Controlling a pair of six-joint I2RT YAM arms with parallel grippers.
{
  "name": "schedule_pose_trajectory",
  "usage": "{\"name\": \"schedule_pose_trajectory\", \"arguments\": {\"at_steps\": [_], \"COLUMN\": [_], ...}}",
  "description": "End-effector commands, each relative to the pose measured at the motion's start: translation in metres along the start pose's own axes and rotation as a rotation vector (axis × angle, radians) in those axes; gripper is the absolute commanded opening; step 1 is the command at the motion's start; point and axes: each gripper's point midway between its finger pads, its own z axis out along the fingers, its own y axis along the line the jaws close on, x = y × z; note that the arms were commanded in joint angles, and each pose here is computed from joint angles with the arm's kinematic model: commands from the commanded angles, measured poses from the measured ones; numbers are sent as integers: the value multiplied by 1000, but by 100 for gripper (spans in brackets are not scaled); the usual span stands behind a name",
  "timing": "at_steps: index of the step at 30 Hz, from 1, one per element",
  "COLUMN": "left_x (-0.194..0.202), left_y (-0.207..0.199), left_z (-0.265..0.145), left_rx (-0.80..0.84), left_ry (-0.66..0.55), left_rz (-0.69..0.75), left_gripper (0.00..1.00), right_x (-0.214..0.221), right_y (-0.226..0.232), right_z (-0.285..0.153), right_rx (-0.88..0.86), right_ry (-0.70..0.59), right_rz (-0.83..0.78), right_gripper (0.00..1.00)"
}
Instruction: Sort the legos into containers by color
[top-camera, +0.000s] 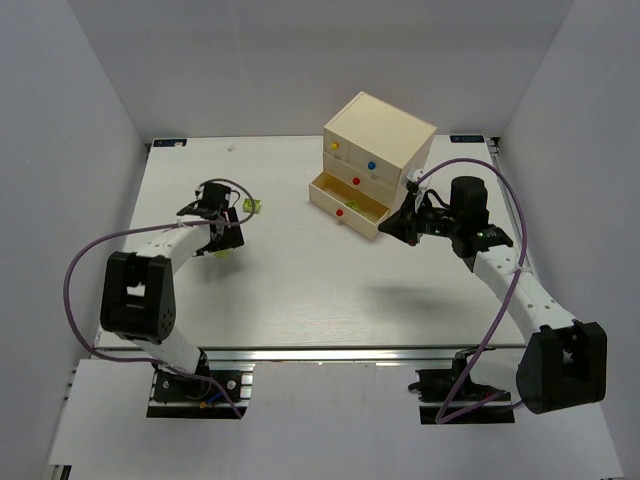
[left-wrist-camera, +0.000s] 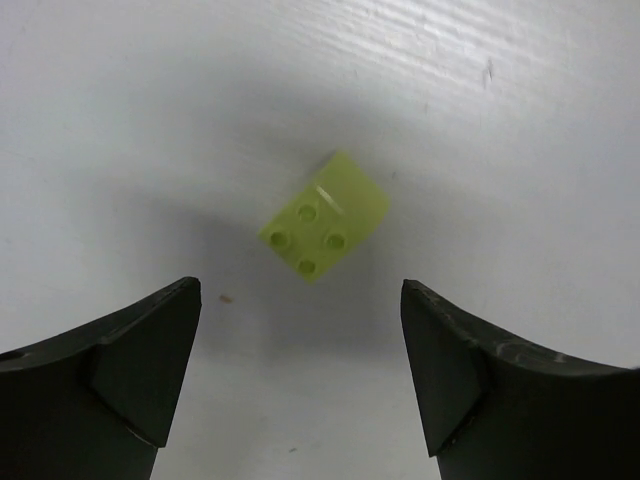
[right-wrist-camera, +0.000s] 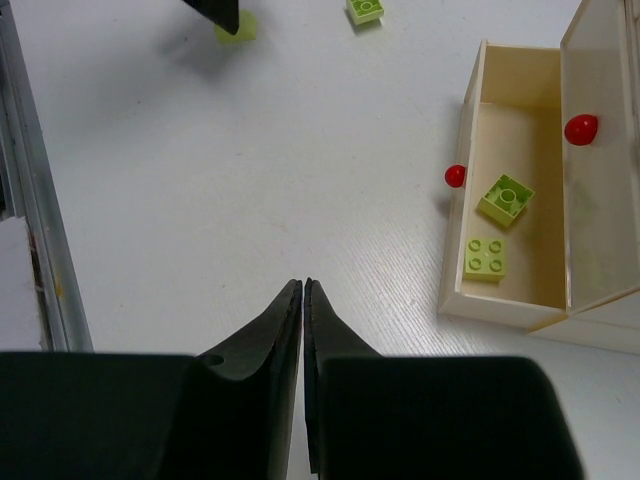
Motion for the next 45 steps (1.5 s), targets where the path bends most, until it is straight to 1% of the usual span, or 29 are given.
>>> {"name": "schedule_pose_trajectory", "arguments": {"at_steps": [1, 2, 5, 7, 8, 10, 12, 16, 21, 23, 25, 26, 28, 29, 31, 32, 33, 35, 36, 37, 38, 39, 40, 41, 42, 43, 44, 45], "left_x": [-16, -17, -16, -11, -11, -6, -5, -9, -8, -4, -3, -3, -2, -2, -4, -6, -9, -16, -17, -21, -23, -27, -41, -35, -38, -43, -51, -54], "left_y": [4, 4, 5, -4, -9, -18, -20, -18, -17, -19, -17, -18, -18, -19, -22, -25, -29, -53, -68, -100, -122, -136, -156, -177, -189, -202, -218, -227], "left_z": [-27, -28, -22, -11, -7, 6, 12, 16, 24, 29, 31, 31, 31, 30, 26, 24, 18, 0, -12, -42, -66, -85, -108, -135, -149, -152, -169, -174], "left_rx": [108, 113, 106, 139, 157, 183, 189, 166, 147, 151, 155, 160, 159, 164, 184, 202, 225, 334, 415, 634, 773, 875, 989, 1143, 1201, 1246, 1309, 1331], "left_ry": [-153, -170, -156, -122, -113, -68, -50, -75, -57, -35, -27, -28, -26, -25, -30, -34, -46, -76, -87, -120, -140, -145, -221, -209, -178, -178, -198, -147], "left_rz": [247, 255, 310, 357, 371, 396, 440, 447, 449, 455, 443, 442, 440, 441, 433, 430, 422, 425, 427, 430, 410, 343, 327, 329, 250, 228, 224, 137], "left_gripper": [92, 94, 95, 93, 87, 84, 78, 79, 77, 71, 61, 54, 51, 46, 41, 33, 29, 20, 18, 17, 14, 8, 5, 4, 3, 1, 0, 0], "right_x": [-19, -19, -20, -21, -22, -24, -25, -27, -28, -28, -29, -29, -29, -29, -28, -28, -27, -28, -28, -27, -28, -27, -26, -27, -26, -26, -27, -28], "right_y": [0, 0, 1, 2, 2, 3, 3, 3, 4, 4, 3, 4, 3, 3, 3, 2, 3, 2, 1, 1, 1, -1, -3, -4, -6, -8, -15, -18], "right_z": [-1, 0, 0, -2, -2, -4, -5, -7, -7, -8, -8, -8, -8, -8, -8, -7, -7, -8, -8, -8, -8, -8, -8, -8, -8, -8, -10, -11], "right_rx": [-6, -10, -17, -14, -13, -9, -6, -3, -2, -2, 3, 2, 3, 2, 1, 3, 3, 6, 10, 12, 12, 19, 25, 36, 45, 57, 97, 120], "right_ry": [-37, -37, -39, -44, -46, -53, -55, -61, -63, -64, -66, -67, -66, -65, -64, -64, -63, -65, -63, -62, -63, -60, -59, -57, -55, -54, -53, -55], "right_rz": [-49, -45, -39, -43, -43, -53, -55, -61, -65, -65, -70, -71, -68, -67, -64, -66, -65, -67, -66, -67, -71, -71, -71, -72, -62, -57, -56, -42], "right_gripper": [10, 9, 9, 9, 10, 10, 9, 9, 9, 9, 10, 9, 9, 9, 9, 9, 9, 9, 9, 9, 9, 8, 6, 4, 0, 0, 0, 0]}}
